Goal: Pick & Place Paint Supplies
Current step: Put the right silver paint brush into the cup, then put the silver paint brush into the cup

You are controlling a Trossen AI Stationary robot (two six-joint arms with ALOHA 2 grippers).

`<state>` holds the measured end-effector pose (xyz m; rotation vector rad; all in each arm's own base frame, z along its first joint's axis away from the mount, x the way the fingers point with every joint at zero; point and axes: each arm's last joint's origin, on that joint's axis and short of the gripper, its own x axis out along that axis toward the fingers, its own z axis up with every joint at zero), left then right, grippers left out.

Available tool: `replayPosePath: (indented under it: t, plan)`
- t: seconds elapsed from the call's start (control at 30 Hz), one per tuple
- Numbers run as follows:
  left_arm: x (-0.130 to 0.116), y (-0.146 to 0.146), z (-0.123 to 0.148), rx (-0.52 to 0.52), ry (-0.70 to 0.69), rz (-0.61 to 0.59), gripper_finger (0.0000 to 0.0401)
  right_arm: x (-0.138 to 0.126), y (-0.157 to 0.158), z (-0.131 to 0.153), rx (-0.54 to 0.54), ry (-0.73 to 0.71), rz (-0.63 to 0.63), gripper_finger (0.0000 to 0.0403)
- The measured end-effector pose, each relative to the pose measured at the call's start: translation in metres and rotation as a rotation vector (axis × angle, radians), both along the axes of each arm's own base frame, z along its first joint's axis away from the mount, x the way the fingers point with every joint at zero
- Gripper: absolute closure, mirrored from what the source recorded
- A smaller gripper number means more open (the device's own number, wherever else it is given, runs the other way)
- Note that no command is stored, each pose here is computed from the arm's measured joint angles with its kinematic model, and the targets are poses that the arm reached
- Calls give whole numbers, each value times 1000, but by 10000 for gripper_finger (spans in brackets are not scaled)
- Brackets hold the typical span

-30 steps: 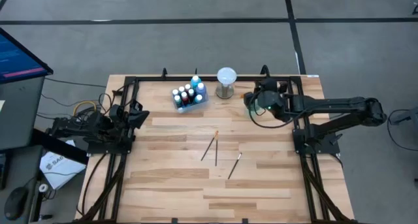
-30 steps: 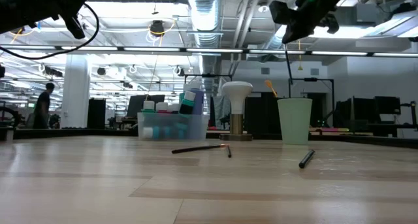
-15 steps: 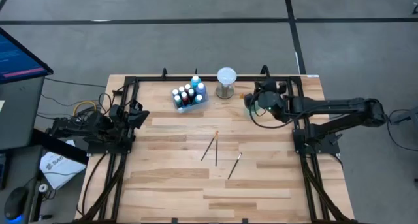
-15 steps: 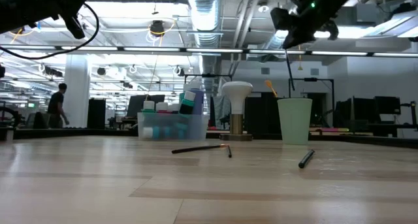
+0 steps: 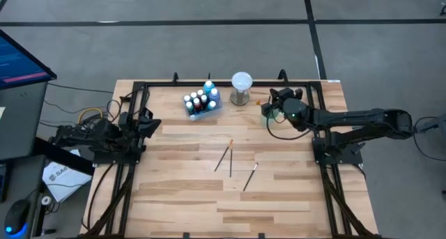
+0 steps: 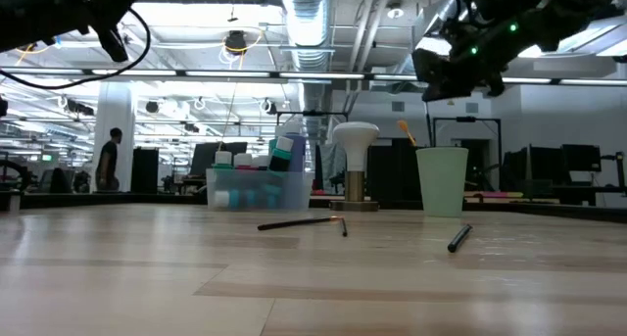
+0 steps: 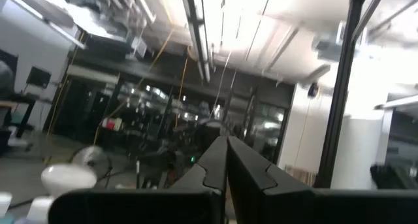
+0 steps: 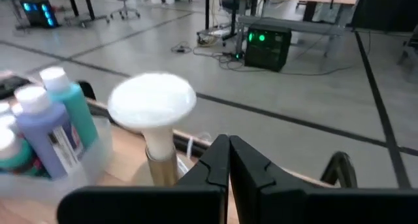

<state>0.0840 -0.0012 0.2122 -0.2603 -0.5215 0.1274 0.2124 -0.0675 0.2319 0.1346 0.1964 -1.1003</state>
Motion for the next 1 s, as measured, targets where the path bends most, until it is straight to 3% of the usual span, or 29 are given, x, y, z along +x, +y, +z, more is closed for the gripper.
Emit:
replayPosePath:
  t: [0.33,0.6,0.77,0.87,1.0]
  plan:
    - [8,-4,-20,29,222,-38,395,-2,0,-4,-31,65,17,380]
    - [12,-10,-40,68,439,-84,395,-5,3,3,-68,92,45,275]
    - [11,-11,-41,74,448,-101,395,-8,11,23,-89,88,86,211]
    - [11,-11,-41,74,448,-101,395,-8,21,48,-10,20,124,188]
    - [11,-11,-41,74,448,-101,395,-4,38,70,277,-20,194,183]
